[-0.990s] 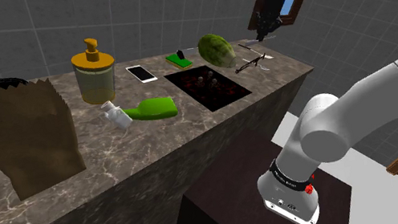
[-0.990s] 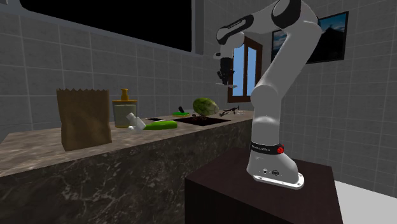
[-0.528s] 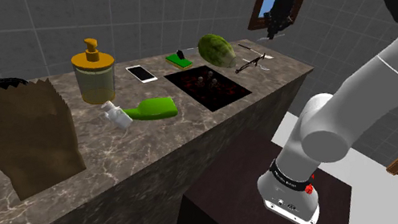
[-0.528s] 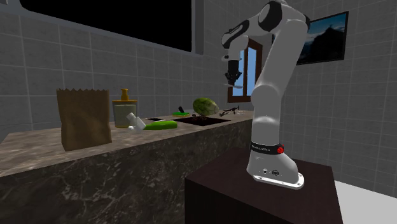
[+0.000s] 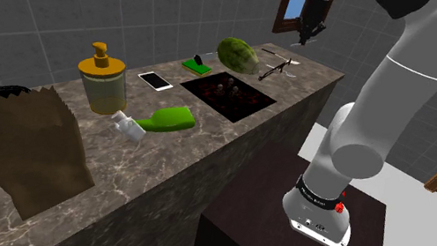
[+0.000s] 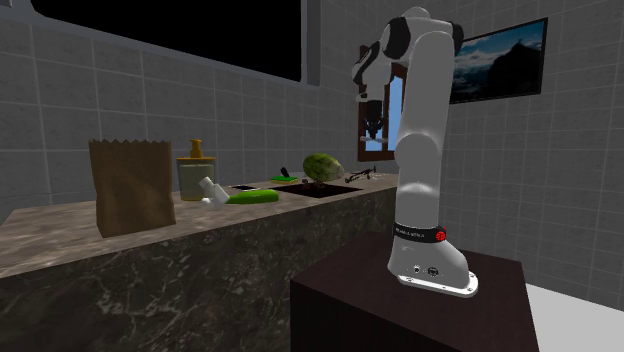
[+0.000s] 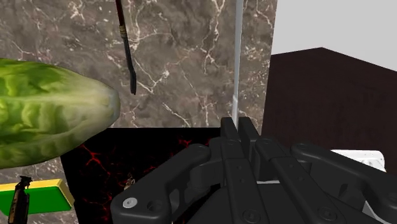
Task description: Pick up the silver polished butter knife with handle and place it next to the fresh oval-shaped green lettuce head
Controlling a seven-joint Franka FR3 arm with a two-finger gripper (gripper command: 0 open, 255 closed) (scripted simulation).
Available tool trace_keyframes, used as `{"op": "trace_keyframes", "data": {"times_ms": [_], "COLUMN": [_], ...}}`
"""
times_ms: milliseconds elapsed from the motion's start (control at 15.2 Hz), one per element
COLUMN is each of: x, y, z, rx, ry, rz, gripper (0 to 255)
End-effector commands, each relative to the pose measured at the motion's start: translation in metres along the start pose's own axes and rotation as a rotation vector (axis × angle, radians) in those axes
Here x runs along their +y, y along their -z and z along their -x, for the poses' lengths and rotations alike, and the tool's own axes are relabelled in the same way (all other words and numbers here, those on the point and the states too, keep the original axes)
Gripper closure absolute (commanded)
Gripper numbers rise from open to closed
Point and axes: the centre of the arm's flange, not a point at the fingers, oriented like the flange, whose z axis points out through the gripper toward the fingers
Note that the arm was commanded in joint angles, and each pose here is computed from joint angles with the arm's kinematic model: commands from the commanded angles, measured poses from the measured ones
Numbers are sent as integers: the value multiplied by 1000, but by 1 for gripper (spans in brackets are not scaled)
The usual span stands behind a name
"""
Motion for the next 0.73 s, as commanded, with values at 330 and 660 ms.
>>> {"op": "trace_keyframes", "data": {"times_ms": [330,660], "x": [0,0], "y": [-37,-63], "z": [3,5], "rx": [-1,-1], "ry": [1,1], "rz": [0,0], "gripper": [255,255]}}
